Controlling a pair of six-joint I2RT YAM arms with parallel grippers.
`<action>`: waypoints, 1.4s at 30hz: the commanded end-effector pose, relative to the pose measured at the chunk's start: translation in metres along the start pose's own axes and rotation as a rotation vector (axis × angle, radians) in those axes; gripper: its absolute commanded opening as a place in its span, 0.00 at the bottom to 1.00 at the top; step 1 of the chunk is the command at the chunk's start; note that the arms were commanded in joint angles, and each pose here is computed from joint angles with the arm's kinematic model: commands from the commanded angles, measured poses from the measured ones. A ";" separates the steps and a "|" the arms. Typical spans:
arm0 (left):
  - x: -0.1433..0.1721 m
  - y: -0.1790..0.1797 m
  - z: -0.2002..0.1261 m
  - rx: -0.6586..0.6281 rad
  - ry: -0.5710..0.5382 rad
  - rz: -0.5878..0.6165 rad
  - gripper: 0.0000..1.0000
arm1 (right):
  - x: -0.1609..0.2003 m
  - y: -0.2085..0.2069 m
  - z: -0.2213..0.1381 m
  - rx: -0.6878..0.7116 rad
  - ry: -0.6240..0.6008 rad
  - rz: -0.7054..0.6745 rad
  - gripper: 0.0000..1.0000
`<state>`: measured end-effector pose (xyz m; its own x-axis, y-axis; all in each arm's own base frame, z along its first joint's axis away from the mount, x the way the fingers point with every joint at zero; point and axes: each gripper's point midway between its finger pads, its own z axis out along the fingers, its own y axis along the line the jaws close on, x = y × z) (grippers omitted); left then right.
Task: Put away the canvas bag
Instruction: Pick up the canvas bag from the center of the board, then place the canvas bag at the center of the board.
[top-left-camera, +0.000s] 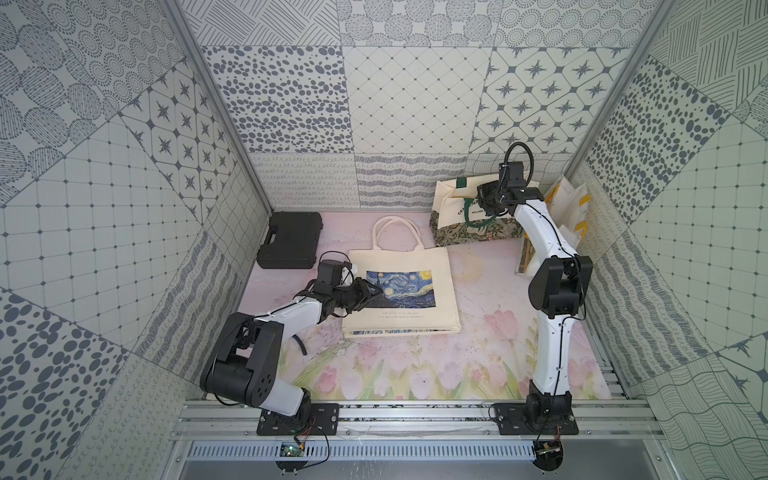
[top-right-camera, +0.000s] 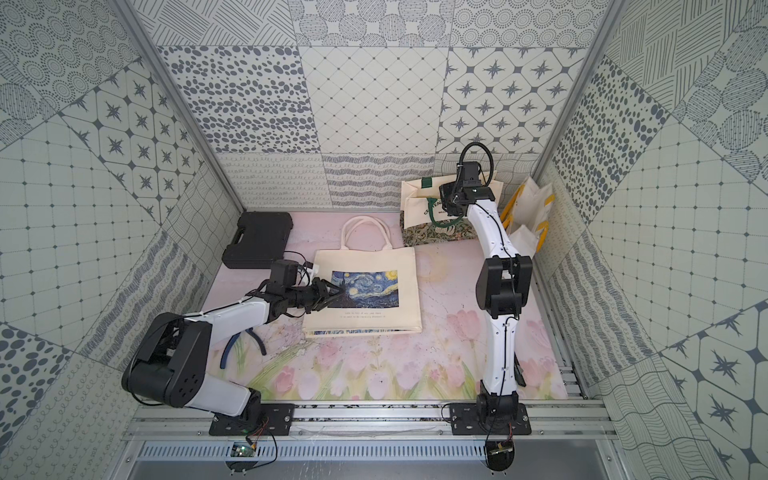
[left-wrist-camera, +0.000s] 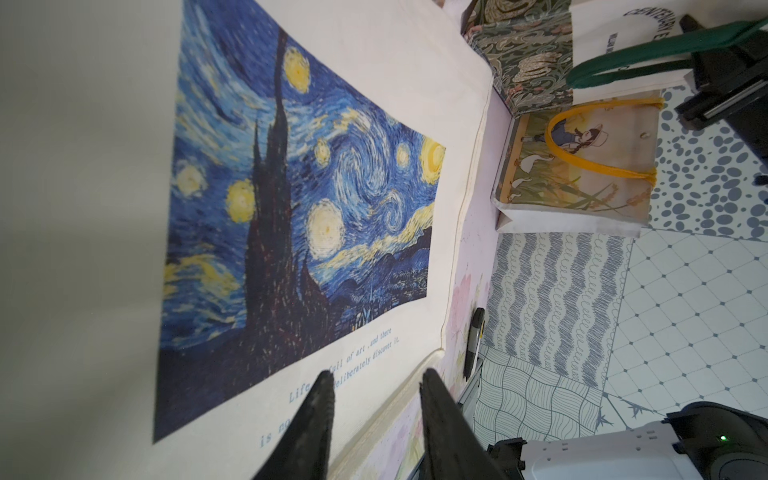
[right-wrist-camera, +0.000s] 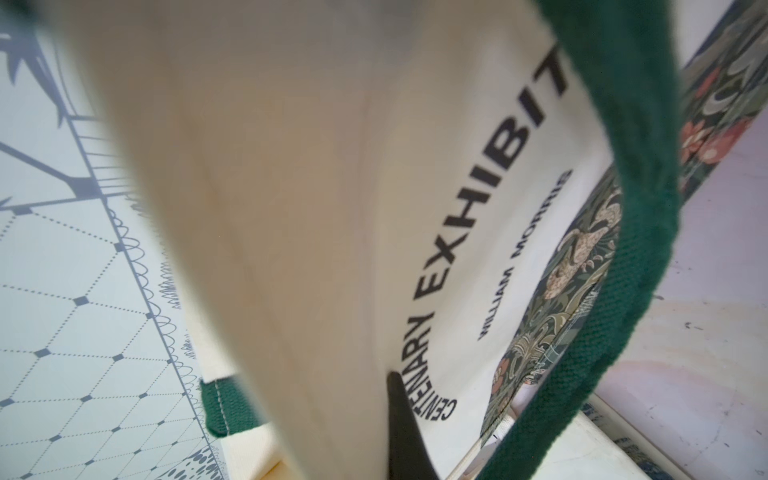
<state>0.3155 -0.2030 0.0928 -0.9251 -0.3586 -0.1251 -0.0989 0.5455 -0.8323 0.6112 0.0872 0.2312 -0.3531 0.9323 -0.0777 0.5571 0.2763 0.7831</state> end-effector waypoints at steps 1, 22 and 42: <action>-0.003 -0.012 -0.002 0.045 -0.002 0.047 0.37 | -0.001 0.072 -0.045 -0.218 -0.010 -0.139 0.00; 0.014 -0.057 -0.059 0.081 -0.156 0.239 0.38 | 0.123 0.052 -0.195 -0.301 0.177 -0.510 0.00; 0.049 -0.099 -0.078 0.033 -0.158 0.638 0.53 | 0.200 -0.112 -0.226 -0.130 0.260 -0.539 0.00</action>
<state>0.2454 -0.2120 0.2250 -0.7698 -0.1859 -0.6106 0.3858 0.6265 -0.6772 0.2967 0.1854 0.2399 -0.7859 0.5516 -0.2794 0.2403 0.6888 0.6839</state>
